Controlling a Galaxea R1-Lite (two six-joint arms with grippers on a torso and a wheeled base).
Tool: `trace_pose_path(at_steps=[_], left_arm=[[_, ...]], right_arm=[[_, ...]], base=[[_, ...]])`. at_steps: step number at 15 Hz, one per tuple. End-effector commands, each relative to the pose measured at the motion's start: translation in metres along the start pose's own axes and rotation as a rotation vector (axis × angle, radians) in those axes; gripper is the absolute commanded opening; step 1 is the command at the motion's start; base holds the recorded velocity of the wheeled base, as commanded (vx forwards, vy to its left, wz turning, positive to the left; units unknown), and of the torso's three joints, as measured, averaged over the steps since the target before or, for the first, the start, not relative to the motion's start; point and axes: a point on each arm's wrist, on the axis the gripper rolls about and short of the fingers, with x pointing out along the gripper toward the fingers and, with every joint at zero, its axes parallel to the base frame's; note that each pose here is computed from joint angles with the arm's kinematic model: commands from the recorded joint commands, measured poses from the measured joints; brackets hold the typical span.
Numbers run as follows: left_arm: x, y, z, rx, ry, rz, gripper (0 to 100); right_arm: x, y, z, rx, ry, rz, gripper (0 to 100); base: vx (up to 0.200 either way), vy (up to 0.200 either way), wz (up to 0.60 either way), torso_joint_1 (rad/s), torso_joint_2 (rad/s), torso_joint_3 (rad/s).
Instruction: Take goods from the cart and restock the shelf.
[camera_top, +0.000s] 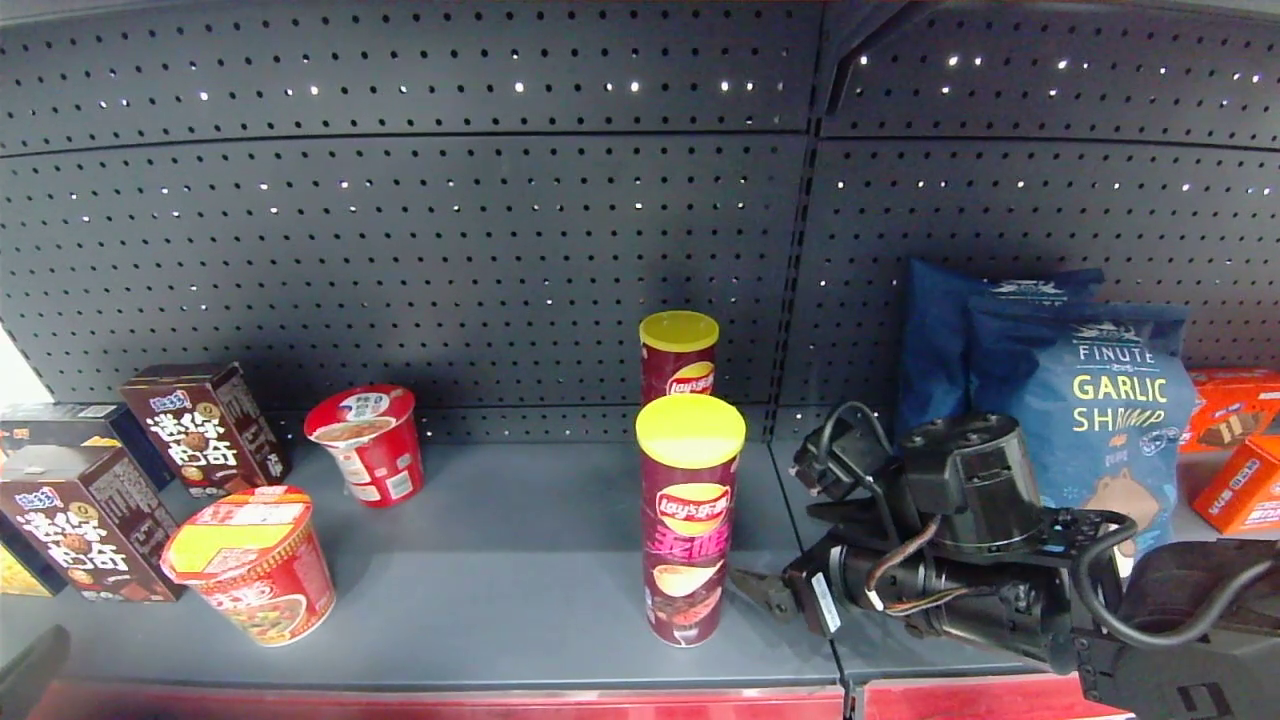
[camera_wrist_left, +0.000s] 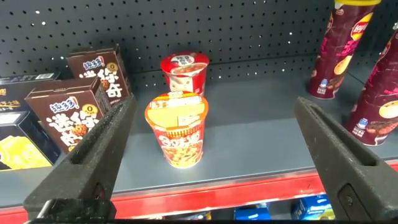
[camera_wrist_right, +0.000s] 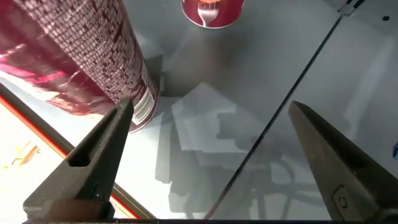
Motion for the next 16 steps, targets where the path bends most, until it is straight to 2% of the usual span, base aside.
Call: trace_pose_path(at_steps=[1,4,6,8,10,14,16], left_arm=[[0.001,0.0,-0.001,0.002,0.009,-0.001,100],[0.001,0.0,-0.001,0.001,0.007,-0.003,100],[0.001,0.0,0.0,0.002,0.004,-0.012,100],[0.0,0.0,-0.002,0.004,0.008,-0.01,100],[0.0,-0.001,-0.002,0.006,0.006,-0.027,100],[0.001,-0.001,-0.008,0.009,0.028,-0.023,100],[0.001,-0.001,-0.009,0.011,0.028,-0.02,100]], right_arm=[[-0.002,-0.001,0.0,0.0,-0.002,-0.003,100],[-0.019,-0.01,-0.007,0.014,-0.007,-0.034,100],[-0.042,-0.027,-0.004,0.067,-0.05,-0.089,100],[-0.067,-0.033,-0.004,0.107,-0.088,-0.114,100],[-0.095,-0.04,-0.001,0.126,-0.157,-0.152,100],[-0.144,-0.072,0.006,0.182,-0.308,-0.326,100],[-0.17,-0.069,-0.008,0.191,-0.349,-0.36,100]], base=[[0.0,0.0,0.0,0.0,0.0,0.0],[0.0,0.0,0.0,0.0,0.0,0.0],[0.0,0.0,0.0,0.0,0.0,0.0],[0.0,0.0,0.0,0.0,0.0,0.0],[0.0,0.0,0.0,0.0,0.0,0.0],[0.0,0.0,0.0,0.0,0.0,0.0],[0.0,0.0,0.0,0.0,0.0,0.0]])
